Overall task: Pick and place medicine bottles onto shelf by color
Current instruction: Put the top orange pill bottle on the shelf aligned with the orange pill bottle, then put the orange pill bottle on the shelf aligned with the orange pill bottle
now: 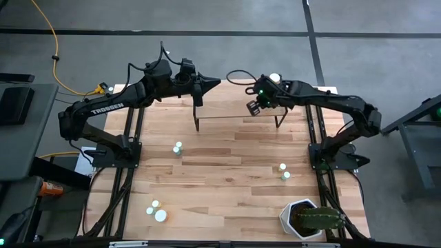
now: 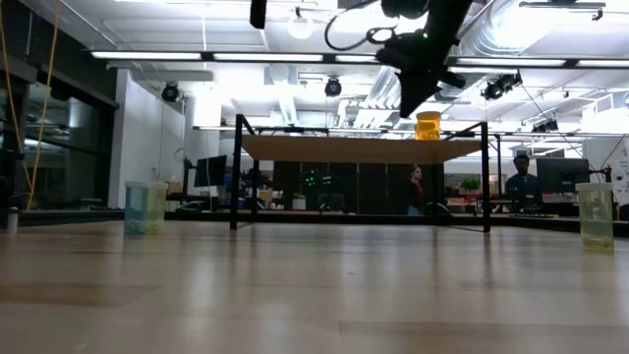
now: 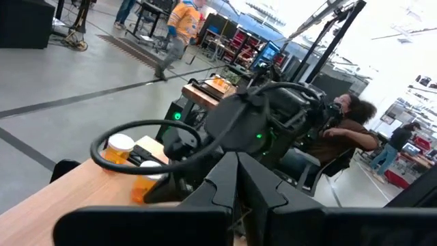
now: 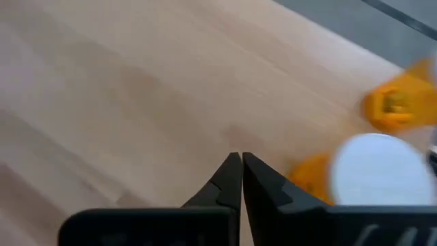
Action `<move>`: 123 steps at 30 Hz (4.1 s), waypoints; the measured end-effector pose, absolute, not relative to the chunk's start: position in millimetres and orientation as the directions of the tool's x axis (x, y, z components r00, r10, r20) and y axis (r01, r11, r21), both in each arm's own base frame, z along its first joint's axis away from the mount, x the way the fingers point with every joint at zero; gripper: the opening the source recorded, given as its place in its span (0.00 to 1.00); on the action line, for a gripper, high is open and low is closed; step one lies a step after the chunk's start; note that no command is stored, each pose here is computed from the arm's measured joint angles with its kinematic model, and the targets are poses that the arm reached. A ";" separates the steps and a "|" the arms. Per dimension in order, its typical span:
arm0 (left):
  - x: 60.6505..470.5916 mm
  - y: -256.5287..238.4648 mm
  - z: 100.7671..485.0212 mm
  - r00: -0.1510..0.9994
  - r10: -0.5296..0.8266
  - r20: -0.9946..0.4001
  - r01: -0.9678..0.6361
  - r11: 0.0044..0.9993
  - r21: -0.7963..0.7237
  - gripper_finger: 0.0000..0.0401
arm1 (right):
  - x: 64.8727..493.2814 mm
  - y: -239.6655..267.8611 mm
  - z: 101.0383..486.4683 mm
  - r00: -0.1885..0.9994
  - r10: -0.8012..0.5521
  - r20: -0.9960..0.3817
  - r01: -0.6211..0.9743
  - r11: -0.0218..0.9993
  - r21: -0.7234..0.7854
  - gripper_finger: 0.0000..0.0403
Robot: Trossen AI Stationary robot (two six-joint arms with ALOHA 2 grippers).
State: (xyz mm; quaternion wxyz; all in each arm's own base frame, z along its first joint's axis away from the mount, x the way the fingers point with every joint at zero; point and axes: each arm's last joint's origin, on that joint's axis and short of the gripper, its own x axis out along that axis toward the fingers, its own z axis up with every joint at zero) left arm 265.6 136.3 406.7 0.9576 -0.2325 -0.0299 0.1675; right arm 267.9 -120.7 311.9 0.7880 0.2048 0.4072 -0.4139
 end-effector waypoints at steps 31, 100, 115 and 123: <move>265.6 136.4 406.4 0.942 0.335 -0.024 -0.309 0.835 -0.454 0.00 | 247.2 -143.7 312.6 0.110 -0.644 -0.758 0.867 0.435 -0.244 0.00; 196.8 -55.1 359.9 0.756 -0.314 -0.574 0.124 0.930 -0.345 0.66 | 248.4 15.9 322.9 0.995 -0.098 -0.017 0.099 0.982 0.159 0.00; 206.6 -178.8 267.3 0.358 -0.260 -0.897 0.167 0.963 -0.213 0.68 | 248.1 15.9 317.8 0.993 -0.099 -0.069 0.109 0.981 0.161 0.00; 208.7 -208.2 227.4 0.246 -0.180 -0.953 0.177 0.974 -0.138 0.68 | 247.9 15.7 315.1 0.990 -0.104 -0.097 0.119 0.981 0.155 0.00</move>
